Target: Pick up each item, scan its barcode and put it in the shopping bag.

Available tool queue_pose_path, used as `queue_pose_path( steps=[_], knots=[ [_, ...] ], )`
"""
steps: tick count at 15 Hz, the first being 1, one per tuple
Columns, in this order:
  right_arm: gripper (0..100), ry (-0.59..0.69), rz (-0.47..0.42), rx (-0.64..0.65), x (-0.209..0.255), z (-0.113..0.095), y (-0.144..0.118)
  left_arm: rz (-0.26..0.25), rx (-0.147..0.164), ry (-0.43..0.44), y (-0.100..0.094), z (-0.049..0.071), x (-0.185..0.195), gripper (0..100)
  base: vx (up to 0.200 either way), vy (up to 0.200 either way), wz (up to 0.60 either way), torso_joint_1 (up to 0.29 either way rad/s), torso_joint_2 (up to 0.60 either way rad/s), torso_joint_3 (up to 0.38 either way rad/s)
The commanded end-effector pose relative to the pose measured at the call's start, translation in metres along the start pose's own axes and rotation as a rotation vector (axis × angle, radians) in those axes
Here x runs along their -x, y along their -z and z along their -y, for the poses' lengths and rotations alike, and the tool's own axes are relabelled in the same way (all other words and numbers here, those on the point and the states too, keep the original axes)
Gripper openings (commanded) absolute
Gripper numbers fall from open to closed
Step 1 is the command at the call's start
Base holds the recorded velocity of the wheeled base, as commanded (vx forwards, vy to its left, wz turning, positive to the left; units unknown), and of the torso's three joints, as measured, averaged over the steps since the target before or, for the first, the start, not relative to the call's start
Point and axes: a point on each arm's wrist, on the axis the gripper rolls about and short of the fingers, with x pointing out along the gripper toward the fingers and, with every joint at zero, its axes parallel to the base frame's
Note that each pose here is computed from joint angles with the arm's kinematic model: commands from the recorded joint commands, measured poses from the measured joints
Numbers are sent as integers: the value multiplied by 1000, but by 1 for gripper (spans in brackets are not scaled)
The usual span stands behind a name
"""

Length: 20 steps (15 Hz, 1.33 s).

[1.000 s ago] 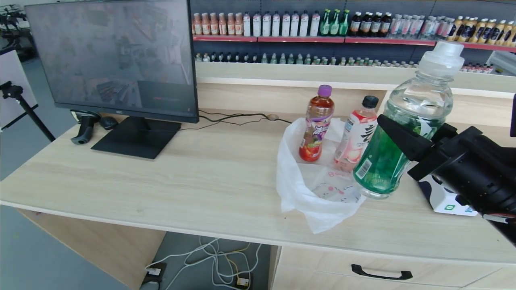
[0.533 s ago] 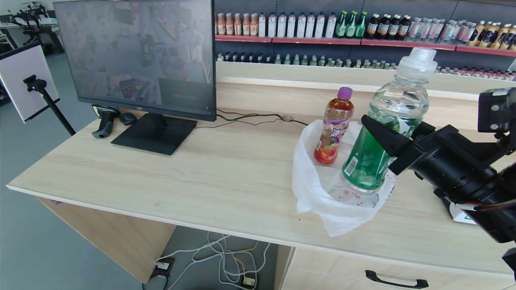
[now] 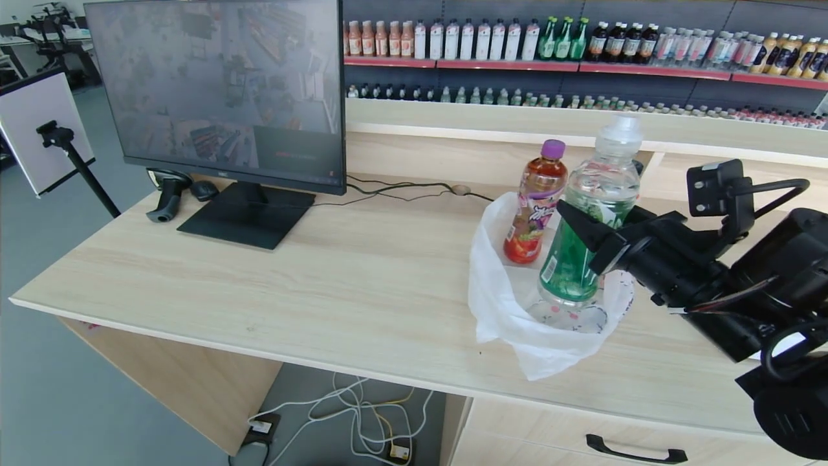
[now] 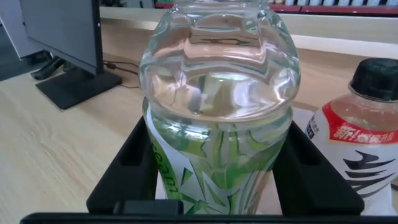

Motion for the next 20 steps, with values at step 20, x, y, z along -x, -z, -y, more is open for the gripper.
queue_pose_path(
  steps=[20],
  knots=[
    [0, -20, -126, 16, -23, -5, 61, -1, -1, -1, 0, 0, 0, 100, 0, 0, 0, 0, 0, 0]
  ],
)
